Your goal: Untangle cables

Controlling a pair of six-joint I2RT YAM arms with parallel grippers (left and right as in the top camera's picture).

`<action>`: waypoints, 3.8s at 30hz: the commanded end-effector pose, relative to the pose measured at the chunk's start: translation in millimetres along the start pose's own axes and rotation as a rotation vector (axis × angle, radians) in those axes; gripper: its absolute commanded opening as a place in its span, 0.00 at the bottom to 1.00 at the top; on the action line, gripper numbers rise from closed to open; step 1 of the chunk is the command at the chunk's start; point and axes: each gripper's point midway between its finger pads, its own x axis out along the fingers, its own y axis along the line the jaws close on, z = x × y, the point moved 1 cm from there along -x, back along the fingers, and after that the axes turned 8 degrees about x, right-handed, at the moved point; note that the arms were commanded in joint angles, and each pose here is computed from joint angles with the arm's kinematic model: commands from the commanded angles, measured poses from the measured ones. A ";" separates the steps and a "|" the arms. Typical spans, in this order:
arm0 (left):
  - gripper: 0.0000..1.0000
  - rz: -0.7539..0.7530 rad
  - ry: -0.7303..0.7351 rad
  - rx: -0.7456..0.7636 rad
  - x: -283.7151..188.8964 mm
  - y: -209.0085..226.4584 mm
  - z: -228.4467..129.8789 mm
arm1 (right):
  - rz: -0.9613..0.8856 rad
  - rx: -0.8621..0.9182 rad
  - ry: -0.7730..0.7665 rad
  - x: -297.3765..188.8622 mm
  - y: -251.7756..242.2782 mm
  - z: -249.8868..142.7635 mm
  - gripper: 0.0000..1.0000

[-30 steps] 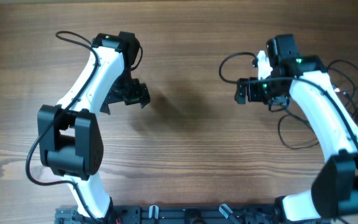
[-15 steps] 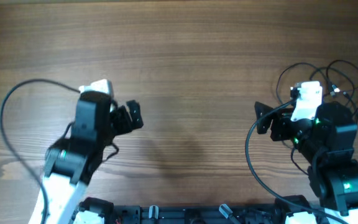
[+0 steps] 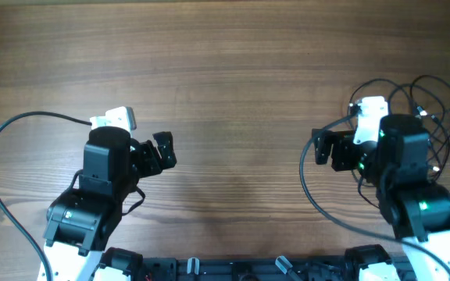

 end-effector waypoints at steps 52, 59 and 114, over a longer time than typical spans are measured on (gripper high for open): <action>1.00 0.099 0.262 0.008 59.6 11.7 -39.1 | -0.132 -0.100 -0.759 -2.7 -75.7 -37.0 1.00; 1.00 0.099 0.262 0.008 59.6 11.7 -39.1 | -0.133 -0.101 -0.759 -2.6 -75.8 -37.1 1.00; 1.00 -0.081 -0.700 0.358 18.0 38.5 -41.4 | -0.133 -0.100 -0.758 -2.4 -75.8 -37.2 1.00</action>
